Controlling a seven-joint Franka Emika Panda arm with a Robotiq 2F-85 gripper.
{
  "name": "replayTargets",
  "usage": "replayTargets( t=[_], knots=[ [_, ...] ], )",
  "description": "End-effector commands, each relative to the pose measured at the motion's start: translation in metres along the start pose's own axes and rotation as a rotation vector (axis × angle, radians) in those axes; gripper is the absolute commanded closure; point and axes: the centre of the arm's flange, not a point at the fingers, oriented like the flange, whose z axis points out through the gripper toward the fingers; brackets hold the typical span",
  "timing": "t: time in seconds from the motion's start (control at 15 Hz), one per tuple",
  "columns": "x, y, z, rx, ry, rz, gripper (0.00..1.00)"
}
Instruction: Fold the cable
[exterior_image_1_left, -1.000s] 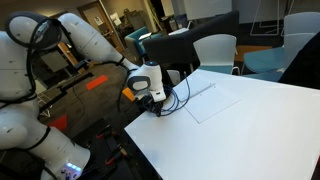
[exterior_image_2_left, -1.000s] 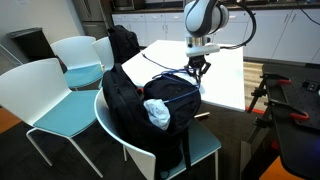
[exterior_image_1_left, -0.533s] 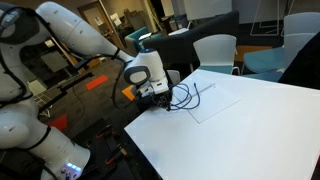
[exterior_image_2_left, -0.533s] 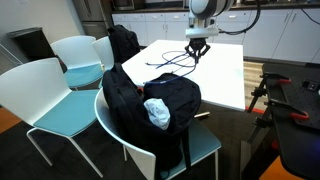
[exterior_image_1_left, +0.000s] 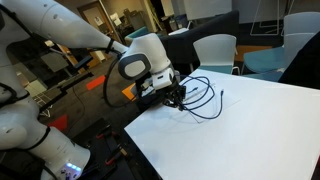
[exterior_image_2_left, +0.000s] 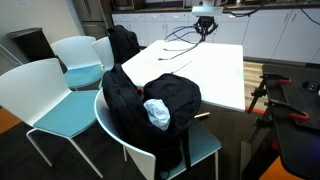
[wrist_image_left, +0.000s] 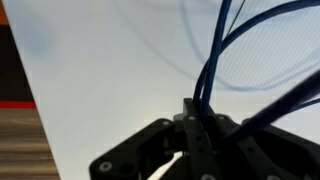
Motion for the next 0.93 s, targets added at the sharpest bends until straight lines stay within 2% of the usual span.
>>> replayTargets(
  t=[0.0,0.33,0.6,0.67,0.73,0.87],
  knots=[
    [0.009,-0.005,0.016,-0.005,0.049,0.083,0.98],
    [0.008,-0.005,0.075,-0.005,0.094,0.179,0.98],
    [-0.003,-0.002,0.122,-0.082,0.076,0.208,0.98],
    [-0.006,-0.002,0.13,-0.105,0.064,0.209,0.78],
    [-0.01,-0.002,0.135,-0.119,0.056,0.207,0.66],
    [-0.014,0.001,0.131,-0.133,0.045,0.207,0.52]
  ],
)
